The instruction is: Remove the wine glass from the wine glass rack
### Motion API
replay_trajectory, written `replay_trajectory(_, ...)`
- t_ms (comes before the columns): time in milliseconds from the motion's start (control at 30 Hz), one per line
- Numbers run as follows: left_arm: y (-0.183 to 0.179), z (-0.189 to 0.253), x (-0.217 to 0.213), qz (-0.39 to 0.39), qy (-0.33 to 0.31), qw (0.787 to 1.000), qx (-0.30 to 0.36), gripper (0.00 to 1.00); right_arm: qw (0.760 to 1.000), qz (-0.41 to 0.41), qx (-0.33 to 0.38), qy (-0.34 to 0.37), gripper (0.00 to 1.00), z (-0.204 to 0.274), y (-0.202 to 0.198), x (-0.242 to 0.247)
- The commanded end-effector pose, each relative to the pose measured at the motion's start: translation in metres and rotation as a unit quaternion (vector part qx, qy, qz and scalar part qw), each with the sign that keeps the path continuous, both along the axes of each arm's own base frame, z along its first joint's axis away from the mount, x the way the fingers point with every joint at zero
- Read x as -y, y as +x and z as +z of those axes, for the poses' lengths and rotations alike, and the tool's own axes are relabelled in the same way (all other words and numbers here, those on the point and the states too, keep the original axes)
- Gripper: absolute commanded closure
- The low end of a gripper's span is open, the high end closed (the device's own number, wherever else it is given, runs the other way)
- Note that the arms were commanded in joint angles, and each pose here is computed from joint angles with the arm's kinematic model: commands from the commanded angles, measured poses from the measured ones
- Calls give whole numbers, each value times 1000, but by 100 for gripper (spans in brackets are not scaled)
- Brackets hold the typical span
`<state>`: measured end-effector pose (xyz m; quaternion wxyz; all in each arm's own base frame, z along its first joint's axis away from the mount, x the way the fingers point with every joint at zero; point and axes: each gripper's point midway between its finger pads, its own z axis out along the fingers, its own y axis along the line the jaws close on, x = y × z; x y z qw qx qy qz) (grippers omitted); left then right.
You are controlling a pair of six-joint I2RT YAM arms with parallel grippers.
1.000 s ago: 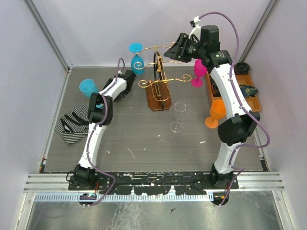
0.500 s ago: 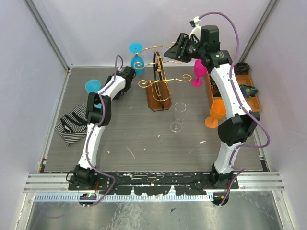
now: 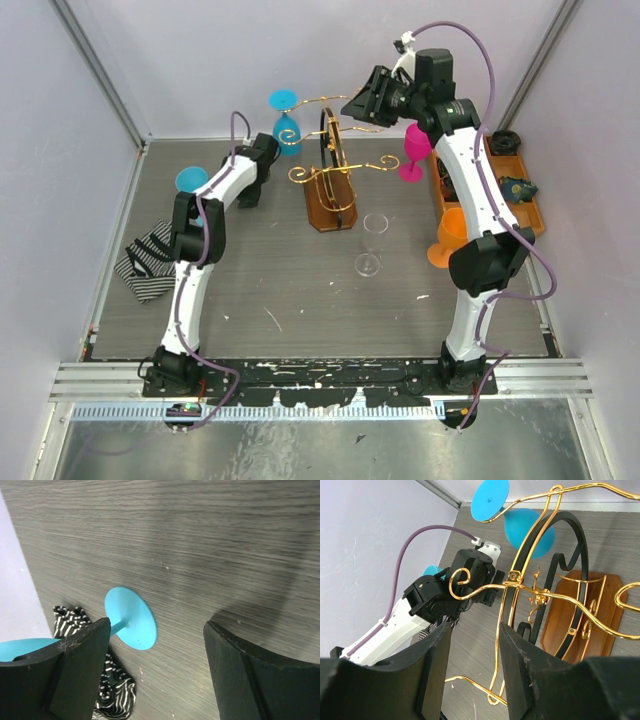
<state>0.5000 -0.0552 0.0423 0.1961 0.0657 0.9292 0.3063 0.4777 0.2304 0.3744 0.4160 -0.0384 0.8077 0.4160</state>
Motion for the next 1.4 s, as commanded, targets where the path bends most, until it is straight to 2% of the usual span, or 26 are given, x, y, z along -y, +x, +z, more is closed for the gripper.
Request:
replay_trajectory(0, 0, 0, 28, -5, -89, 996, 11, 16, 999, -3, 45, 16, 51, 42, -12, 1)
replay_trajectory(267, 10, 30, 44, -4, -210, 976, 55, 15, 999, -11, 50, 16, 52, 52, -25, 6)
replay_trajectory(400, 13, 48, 43, 16, -276, 957, 85, 16, 998, -15, 55, 13, 52, 57, -29, 9)
replay_trajectory(633, 24, 104, 35, 15, -314, 938, 146, 17, 998, -18, 56, 13, 52, 59, -33, 10)
replay_trajectory(800, 41, 177, 23, 6, -335, 913, 231, 21, 998, -18, 57, 11, 52, 59, -33, 11)
replay_trajectory(900, 56, 220, 27, -15, -365, 888, 280, 22, 998, -18, 56, 9, 52, 56, -31, 10)
replay_trajectory(1000, 66, 241, 36, -22, -410, 862, 298, 22, 998, -17, 55, 12, 52, 56, -28, 9)
replay_trajectory(1133, 80, 270, 46, -27, -483, 808, 337, 23, 998, -17, 55, 12, 52, 56, -26, 8)
replay_trajectory(1233, 88, 288, 53, -30, -533, 766, 357, 29, 998, -19, 56, 10, 52, 55, -24, 9)
replay_trajectory(1367, 103, 299, 75, -37, -611, 716, 336, 32, 998, -20, 57, 14, 52, 57, -20, 7)
